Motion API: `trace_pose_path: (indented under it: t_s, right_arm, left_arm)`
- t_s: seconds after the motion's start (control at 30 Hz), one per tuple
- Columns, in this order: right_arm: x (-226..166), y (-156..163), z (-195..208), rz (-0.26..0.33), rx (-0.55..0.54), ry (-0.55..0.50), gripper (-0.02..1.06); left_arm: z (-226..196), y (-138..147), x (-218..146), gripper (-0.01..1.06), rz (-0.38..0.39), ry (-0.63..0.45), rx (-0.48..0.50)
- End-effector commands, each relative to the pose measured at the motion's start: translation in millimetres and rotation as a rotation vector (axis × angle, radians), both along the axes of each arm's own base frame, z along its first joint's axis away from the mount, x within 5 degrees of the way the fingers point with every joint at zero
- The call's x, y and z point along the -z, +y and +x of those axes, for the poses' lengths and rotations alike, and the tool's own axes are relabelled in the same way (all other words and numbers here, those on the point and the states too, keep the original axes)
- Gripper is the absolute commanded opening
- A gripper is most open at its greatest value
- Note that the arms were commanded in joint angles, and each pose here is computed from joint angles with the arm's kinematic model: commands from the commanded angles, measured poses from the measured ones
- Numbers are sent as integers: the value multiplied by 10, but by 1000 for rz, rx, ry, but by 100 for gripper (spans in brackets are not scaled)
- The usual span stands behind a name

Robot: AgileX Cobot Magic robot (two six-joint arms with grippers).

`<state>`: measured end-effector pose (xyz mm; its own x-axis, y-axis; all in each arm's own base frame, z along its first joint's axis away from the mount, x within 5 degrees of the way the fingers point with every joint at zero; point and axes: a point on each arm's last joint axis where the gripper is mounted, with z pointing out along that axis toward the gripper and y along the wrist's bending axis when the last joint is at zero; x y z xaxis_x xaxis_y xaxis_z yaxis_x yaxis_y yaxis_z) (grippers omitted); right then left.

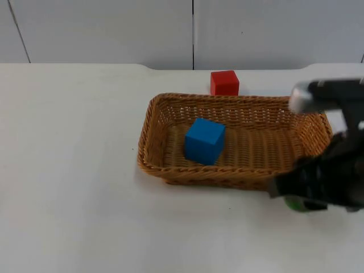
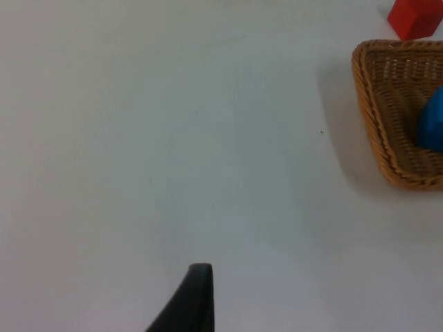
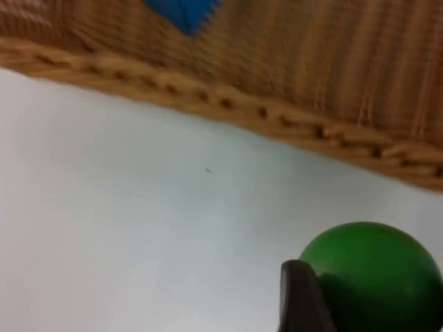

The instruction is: Place all geometric objects except the red cube into the basket.

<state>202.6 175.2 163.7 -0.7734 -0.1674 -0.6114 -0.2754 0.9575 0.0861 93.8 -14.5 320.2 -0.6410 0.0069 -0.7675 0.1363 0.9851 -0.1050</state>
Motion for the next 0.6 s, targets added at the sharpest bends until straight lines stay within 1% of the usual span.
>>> trace_pose_path:
  t_s: [0.0,0.03,0.07,0.1,0.13,0.2,0.23,0.3,0.33,0.37,0.4,0.5,0.57]
  right_arm:
    - [-175,-30,-69,17,-41,-24,0]
    - [-332,-72,-129,32,-67,-40,0]
    - [-332,-72,-129,32,-67,-40,0]
    - [-413,-114,-159,9,-79,-45,0]
    - [-500,-167,-193,-13,-68,-36,0]
    - [-619,-245,-232,-86,-83,-27,0]
    - [-687,-294,-240,-153,-89,-18,0]
    - [-820,-345,-237,-238,-93,-5,0]
    - [-820,-345,-237,-238,-93,-5,0]
    - [-861,-340,-229,-257,-112,-5,0]
    - [-904,-322,-219,-261,-134,-11,0]
    - [-1001,-272,-199,-223,-142,-15,0]
    - [-1026,-263,-190,-217,-141,-22,0]
  left_arm:
    - [-9,-2,4,105,-13,-7,-8]
    - [-9,-2,4,105,-13,-7,-8]
    - [-9,-2,4,105,-13,-7,-8]
    - [-9,-2,4,105,-13,-7,-8]
    - [-9,-2,4,105,-13,-7,-8]
    - [-9,-2,4,105,-13,-7,-8]
    - [-9,-3,4,105,-15,-7,-8]
    - [-9,-4,4,105,-17,-7,-7]
    - [-9,-4,4,105,-17,-7,-7]
    - [-9,-4,4,105,-17,-7,-7]
    - [-9,-4,4,105,-17,-7,-7]
    - [-9,-4,4,105,-17,-7,-7]
    - [-9,-4,4,105,-17,-7,-7]
